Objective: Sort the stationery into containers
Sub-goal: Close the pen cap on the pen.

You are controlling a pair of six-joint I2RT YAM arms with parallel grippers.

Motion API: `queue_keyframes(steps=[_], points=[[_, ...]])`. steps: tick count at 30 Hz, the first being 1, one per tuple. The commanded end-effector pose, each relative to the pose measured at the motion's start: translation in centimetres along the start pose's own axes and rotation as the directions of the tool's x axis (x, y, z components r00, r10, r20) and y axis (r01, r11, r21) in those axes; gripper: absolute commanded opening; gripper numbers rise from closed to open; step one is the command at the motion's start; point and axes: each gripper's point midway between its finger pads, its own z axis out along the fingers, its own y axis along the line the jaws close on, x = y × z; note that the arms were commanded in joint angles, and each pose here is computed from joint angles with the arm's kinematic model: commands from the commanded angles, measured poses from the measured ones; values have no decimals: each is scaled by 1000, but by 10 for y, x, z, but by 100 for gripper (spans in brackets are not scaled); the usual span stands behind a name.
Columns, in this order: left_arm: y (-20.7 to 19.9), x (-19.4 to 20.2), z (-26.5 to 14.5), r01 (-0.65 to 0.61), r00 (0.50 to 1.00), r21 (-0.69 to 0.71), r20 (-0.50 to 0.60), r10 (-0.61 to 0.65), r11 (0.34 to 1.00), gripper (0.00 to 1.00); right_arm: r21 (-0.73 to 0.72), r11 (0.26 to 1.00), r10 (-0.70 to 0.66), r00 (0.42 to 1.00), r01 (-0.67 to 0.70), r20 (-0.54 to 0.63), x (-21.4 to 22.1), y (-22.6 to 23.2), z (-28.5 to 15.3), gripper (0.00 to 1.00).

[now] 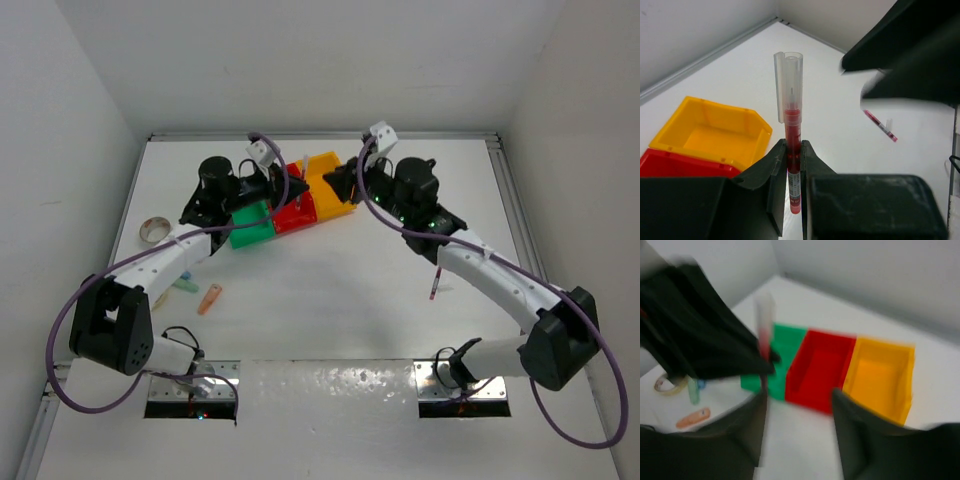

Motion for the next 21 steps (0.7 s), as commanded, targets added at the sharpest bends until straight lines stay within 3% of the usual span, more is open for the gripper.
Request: queue_keyframes(steps=[1,3,4,7,11,16,20,21], points=[[-14,4,-2,-34,999,24,-25,34,999,0,-99,993,-47,993,58,109,-66,24,3,31],[-17,9,0,-55,998,33,-38,56,998,0,-127,991,-21,989,40,146,-79,30,8,24],[-19,9,0,-56,998,37,-37,57,998,0,-147,989,-5,989,27,150,-80,33,13,35],[-21,8,1,-61,998,39,-34,62,997,0,-185,983,21,984,12,177,-85,41,21,54],[-22,7,1,-60,998,44,-33,61,997,0,-221,975,37,985,1,166,-83,51,30,59],[-25,9,1,-54,998,53,-37,56,997,0,-218,976,59,986,-24,154,-75,50,40,58],[-27,10,2,-51,998,57,-35,53,997,0,-223,974,78,986,-44,147,-71,50,46,45],[-27,9,2,-53,998,57,-33,55,997,0,-224,973,85,987,-53,136,-66,50,48,36]])
